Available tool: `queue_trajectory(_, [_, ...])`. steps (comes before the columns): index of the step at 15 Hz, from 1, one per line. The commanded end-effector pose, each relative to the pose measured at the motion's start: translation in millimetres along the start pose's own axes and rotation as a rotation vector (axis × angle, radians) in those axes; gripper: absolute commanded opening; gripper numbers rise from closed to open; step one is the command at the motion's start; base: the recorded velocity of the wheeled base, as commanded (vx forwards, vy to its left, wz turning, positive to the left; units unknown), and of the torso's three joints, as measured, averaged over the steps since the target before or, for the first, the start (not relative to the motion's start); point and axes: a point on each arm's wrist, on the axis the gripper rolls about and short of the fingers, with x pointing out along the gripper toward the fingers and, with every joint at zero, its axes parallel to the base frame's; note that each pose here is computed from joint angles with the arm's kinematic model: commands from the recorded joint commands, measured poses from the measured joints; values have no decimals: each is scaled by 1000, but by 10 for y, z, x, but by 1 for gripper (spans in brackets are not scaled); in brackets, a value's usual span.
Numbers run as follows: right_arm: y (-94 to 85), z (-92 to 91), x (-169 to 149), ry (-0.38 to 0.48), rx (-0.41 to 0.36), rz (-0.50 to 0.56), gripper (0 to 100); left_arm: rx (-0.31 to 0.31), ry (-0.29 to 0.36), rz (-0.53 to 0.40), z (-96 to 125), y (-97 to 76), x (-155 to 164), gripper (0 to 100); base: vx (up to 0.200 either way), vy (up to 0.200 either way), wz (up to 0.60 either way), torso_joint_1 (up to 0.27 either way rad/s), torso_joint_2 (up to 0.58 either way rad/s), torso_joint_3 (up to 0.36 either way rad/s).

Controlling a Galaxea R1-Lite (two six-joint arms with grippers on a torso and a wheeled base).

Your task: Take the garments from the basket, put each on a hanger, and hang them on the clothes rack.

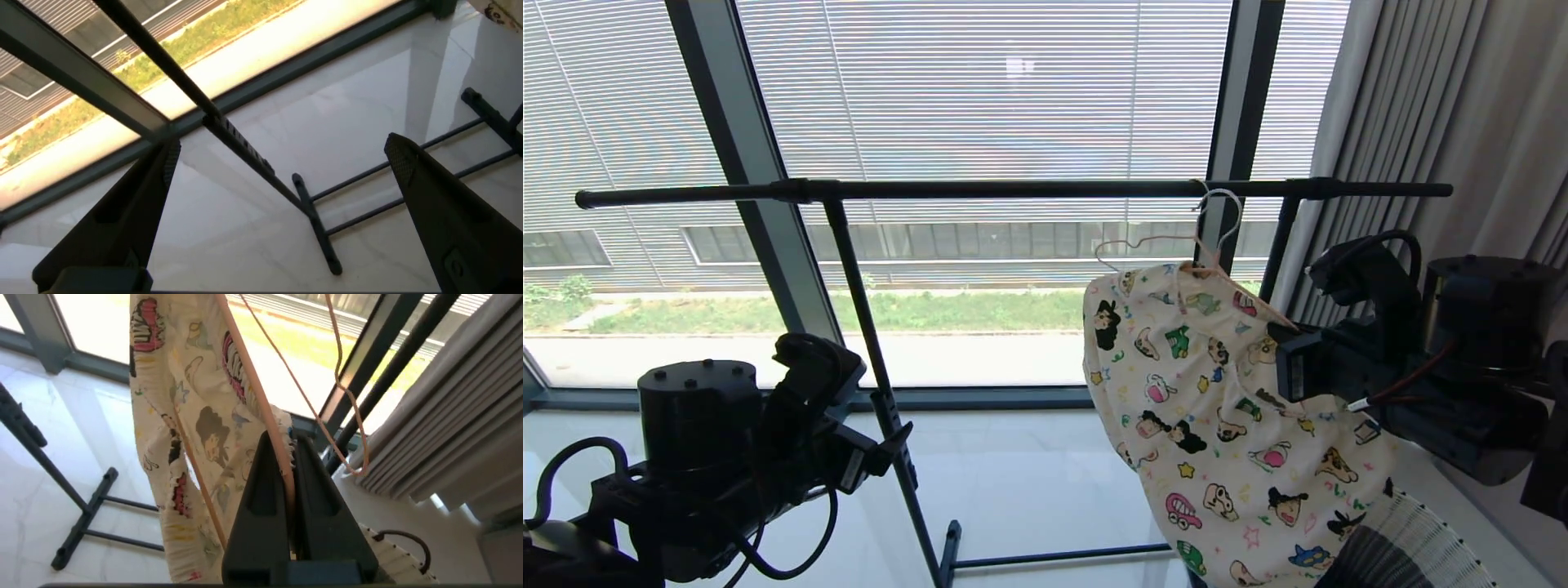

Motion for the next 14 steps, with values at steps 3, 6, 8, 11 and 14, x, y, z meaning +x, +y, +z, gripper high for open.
queue_trajectory(3, [81, 72, 31, -19, -9, 24, 0, 0, 2, 0, -4, -2, 1, 100, 200, 0, 0, 2, 2, 2])
queue_trajectory(6, [102, 119, 72, -16, -12, 27, 0, 0, 2, 0, -4, -2, 1, 100, 200, 0, 0, 1, 4, 2])
queue_trajectory(8, [110, 141, 96, -22, -10, 27, 0, 1, 6, -2, -15, -6, 1, 100, 200, 0, 0, 2, 0, 2])
queue_trajectory(11, [113, 150, 106, -24, -12, 27, 0, 1, 6, -3, -14, -7, 1, 100, 67, 0, 0, 1, 1, 1])
queue_trajectory(14, [114, 150, 110, -24, -12, 27, 0, 0, 4, -3, -13, -6, 1, 100, 0, 0, 0, 0, 0, 0])
